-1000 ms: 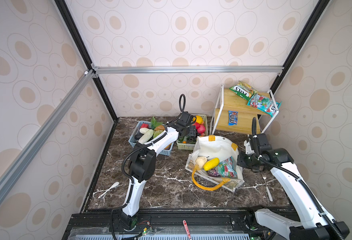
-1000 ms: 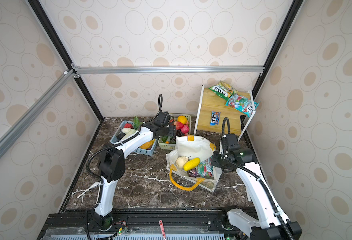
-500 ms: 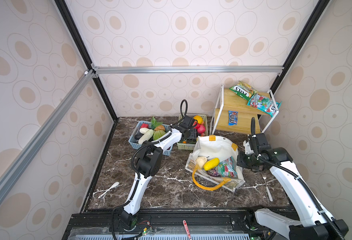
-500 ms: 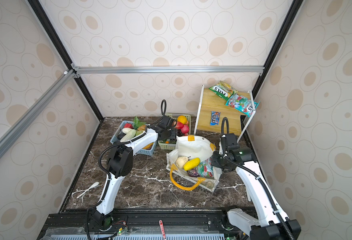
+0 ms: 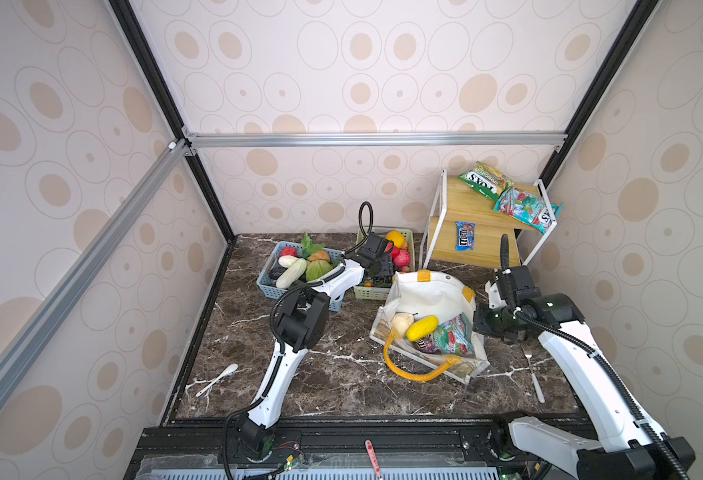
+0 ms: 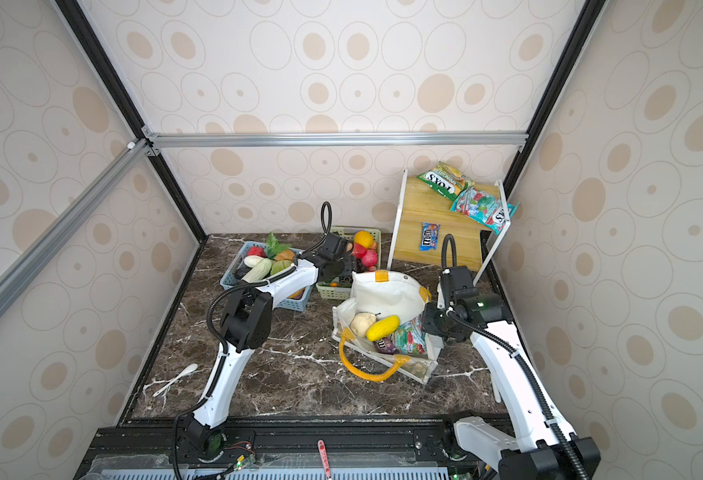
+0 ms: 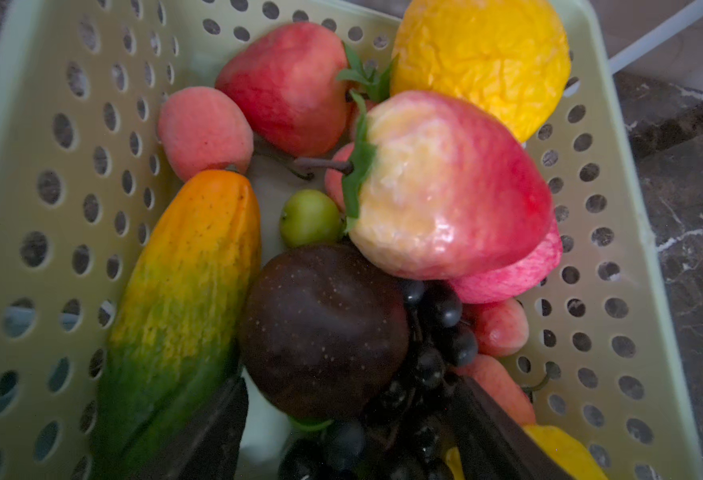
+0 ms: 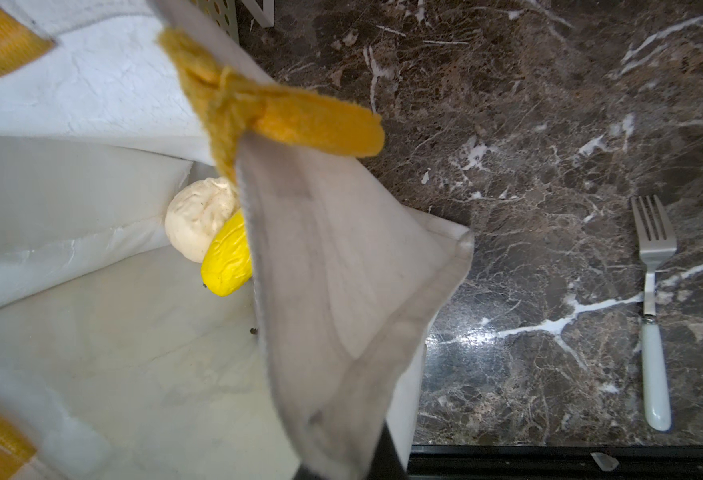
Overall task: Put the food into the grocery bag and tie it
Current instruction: 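Grasp the dark brown fake plum in the green basket with the left gripper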
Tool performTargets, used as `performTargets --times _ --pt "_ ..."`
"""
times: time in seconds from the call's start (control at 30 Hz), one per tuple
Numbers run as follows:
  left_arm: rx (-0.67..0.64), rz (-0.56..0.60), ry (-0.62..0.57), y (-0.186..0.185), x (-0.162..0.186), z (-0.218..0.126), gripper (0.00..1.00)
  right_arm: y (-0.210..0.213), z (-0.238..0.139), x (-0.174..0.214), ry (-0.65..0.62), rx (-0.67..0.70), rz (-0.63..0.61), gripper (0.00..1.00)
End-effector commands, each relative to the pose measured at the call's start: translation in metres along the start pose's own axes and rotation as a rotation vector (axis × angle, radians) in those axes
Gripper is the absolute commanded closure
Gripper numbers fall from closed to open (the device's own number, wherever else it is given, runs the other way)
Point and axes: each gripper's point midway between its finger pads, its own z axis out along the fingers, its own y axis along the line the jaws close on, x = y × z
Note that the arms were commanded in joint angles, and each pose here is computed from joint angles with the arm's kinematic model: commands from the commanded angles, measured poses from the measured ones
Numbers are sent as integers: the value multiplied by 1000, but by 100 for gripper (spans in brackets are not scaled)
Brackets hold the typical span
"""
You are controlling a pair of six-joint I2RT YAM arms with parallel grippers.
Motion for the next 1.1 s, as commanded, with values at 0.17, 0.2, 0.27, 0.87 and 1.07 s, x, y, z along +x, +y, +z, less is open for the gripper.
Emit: performTargets --times 0.17,0.2,0.27,0.87,1.07 --pt "-10 -43 -116 3 -30 7 22 -2 -3 11 58 9 -5 91" --pt "-13 -44 -116 4 -29 10 22 -2 -3 11 57 9 -4 91" --pt "-18 -45 -116 5 -28 11 24 -1 -4 10 56 8 -6 91" --pt "-24 -34 -142 3 -41 -7 44 2 -8 5 44 2 -2 91" --pt "-10 -35 -161 1 -50 -22 47 2 -9 4 37 -1 2 91"
